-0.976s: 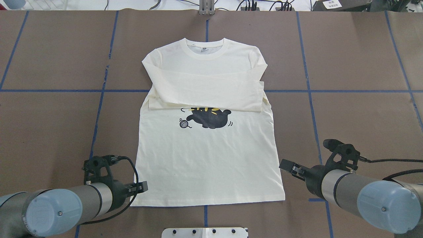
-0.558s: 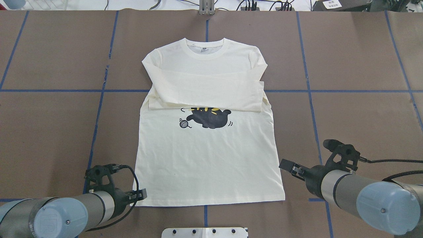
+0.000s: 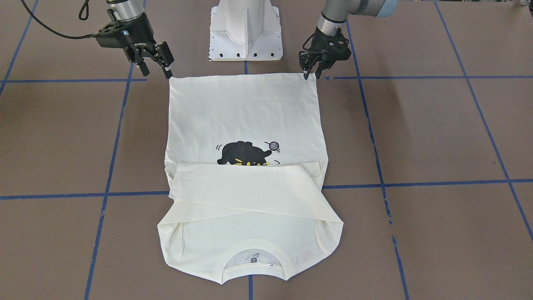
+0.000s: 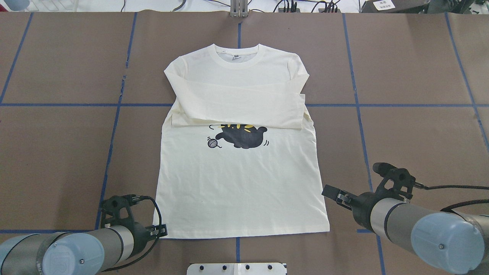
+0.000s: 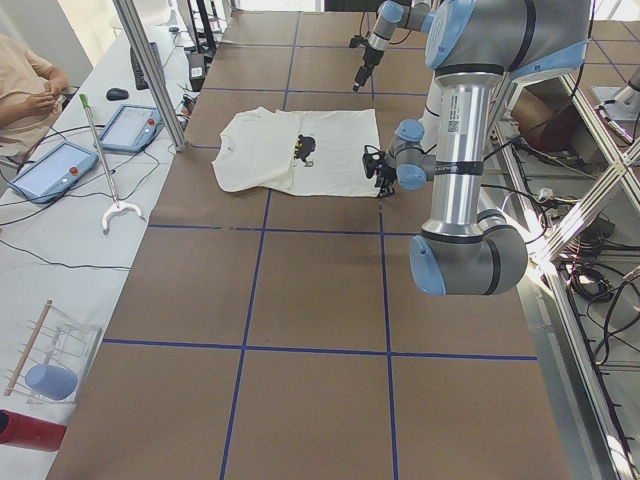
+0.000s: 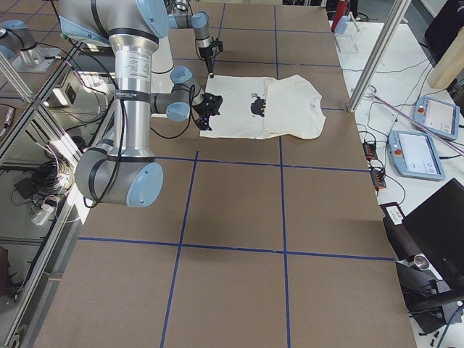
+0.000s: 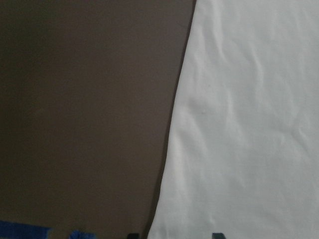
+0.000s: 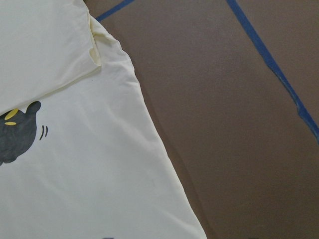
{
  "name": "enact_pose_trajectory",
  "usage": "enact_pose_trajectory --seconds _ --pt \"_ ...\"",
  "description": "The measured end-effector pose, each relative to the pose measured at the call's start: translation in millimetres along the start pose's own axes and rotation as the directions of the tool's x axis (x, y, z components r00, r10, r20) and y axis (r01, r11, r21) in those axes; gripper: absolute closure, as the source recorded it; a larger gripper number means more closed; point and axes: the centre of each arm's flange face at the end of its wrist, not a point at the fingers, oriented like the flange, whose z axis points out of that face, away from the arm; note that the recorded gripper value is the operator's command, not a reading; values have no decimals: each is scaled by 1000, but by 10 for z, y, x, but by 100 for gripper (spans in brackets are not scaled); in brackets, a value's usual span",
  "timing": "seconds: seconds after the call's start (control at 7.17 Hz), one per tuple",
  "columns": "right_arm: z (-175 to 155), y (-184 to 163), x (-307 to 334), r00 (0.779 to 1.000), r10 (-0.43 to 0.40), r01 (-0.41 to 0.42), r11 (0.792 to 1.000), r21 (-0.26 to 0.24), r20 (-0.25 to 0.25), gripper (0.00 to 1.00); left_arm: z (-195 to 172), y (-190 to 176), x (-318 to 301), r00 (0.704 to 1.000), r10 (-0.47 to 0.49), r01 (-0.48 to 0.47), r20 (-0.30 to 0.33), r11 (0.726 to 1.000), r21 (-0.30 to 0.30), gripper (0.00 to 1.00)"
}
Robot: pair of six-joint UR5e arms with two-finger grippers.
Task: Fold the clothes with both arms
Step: 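Grasp the hem corners with both grippers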
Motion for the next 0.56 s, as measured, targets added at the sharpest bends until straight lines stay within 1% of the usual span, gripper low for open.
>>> enact_pose_trajectory --seconds 0.56 --pt "3 36 2 1000 -4 4 1000 1 1 7 39 19 -22 1000 -11 11 8 1000 -2 69"
